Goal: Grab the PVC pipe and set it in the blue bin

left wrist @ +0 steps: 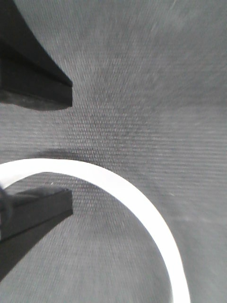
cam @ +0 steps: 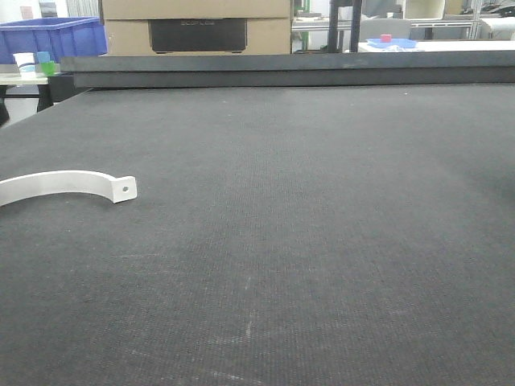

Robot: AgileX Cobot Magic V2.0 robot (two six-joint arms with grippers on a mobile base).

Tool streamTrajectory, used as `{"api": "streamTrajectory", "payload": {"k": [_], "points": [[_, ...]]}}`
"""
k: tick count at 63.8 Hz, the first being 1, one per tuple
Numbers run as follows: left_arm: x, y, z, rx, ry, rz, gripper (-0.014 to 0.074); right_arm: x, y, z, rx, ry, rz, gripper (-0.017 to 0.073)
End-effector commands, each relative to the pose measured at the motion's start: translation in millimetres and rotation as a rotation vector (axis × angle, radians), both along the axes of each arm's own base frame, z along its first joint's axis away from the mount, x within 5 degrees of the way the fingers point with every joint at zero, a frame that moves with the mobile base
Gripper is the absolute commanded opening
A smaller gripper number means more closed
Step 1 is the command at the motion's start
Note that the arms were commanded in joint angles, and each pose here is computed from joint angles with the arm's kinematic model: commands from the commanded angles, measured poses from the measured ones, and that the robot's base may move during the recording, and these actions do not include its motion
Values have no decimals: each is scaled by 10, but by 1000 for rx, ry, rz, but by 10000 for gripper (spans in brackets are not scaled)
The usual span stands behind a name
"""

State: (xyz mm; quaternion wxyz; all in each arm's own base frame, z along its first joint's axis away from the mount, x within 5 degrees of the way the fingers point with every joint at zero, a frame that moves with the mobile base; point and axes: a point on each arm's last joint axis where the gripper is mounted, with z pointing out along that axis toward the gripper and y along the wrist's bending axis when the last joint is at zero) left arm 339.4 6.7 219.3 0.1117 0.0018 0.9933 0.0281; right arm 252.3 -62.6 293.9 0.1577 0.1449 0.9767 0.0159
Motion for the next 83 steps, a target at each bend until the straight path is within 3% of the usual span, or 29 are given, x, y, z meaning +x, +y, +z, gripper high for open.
{"api": "streamTrajectory", "payload": {"k": [1, 23, 30, 37, 50, 64, 71, 83], "points": [[36, -11, -58, -13, 12, 5, 286, 2, -5, 29, -8, -17, -1, -169], [64, -14, -210, -17, 64, 8, 165, 16, -9, 34, -12, -33, -2, -169], [58, -14, -211, -17, 71, 9, 53, 22, -11, 36, -14, -40, -2, -169], [56, -14, -211, -17, 73, 9, -115, 33, -14, 41, -18, -54, -3, -169], [0, -28, 0, -34, 24, 17, -111, -3, -5, 108, -27, -85, -4, -169], [-306, -71, 844, -90, -279, 29, -111, -178, 39, 472, -87, -300, -12, -169], [-501, -78, 1237, -104, -515, 25, -111, -285, 66, 662, -124, -419, -8, -169], [-849, -89, 1497, -143, -846, 38, -111, -497, 115, 823, -213, -640, 11, -169]]}}
